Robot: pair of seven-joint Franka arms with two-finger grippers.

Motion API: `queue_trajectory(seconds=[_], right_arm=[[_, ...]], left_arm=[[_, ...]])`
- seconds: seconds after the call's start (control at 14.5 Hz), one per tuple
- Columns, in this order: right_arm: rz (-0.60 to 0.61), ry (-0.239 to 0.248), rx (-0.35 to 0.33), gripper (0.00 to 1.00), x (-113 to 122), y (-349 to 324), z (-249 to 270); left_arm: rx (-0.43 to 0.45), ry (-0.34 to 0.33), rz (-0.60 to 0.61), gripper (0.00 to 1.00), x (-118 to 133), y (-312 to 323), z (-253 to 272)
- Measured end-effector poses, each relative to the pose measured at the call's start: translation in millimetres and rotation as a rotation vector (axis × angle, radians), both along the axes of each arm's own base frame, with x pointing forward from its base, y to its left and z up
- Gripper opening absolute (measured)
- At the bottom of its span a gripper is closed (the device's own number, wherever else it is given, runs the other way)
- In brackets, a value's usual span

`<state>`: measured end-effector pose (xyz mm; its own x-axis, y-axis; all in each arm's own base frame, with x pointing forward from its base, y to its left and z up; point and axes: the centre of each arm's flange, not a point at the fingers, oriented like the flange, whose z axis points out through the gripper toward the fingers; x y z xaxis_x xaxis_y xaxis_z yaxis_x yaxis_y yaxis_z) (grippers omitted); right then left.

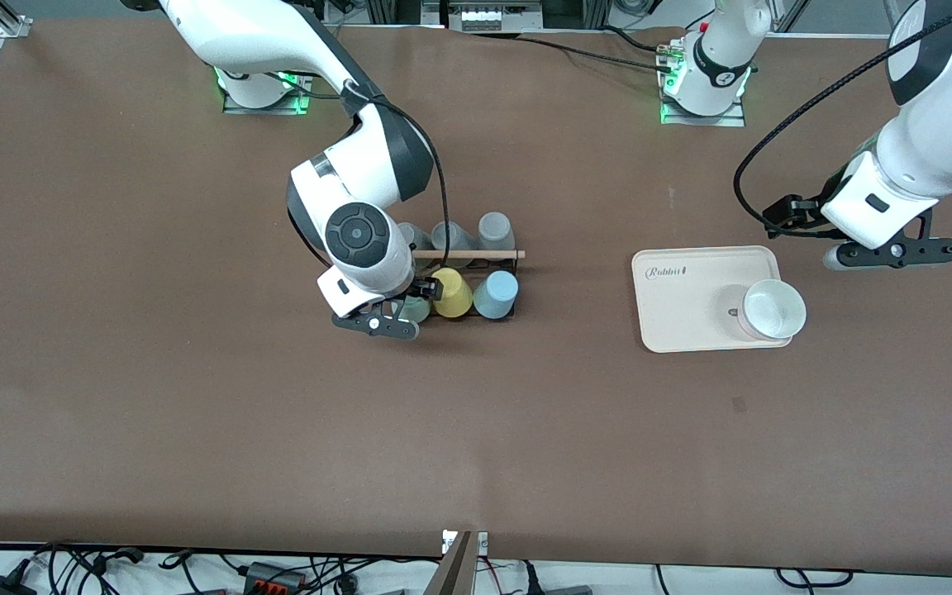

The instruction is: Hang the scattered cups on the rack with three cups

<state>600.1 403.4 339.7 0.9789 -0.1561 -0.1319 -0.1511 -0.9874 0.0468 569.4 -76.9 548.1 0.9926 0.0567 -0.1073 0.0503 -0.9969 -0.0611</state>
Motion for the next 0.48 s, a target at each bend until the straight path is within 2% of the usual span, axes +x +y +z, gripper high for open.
queue_trajectory(seconds=[0.21, 0.48], right_arm=[[0.051, -0.028, 0.012, 1.00, 11, -10, 13], [-0.030, -0.137, -0.003, 1.00, 46, -70, 86]], left_arm=[[-0.060, -0.005, 0.019, 1.00, 1, -1, 3], [-0.075, -0.006, 0.040, 1.00, 3, 8, 3]])
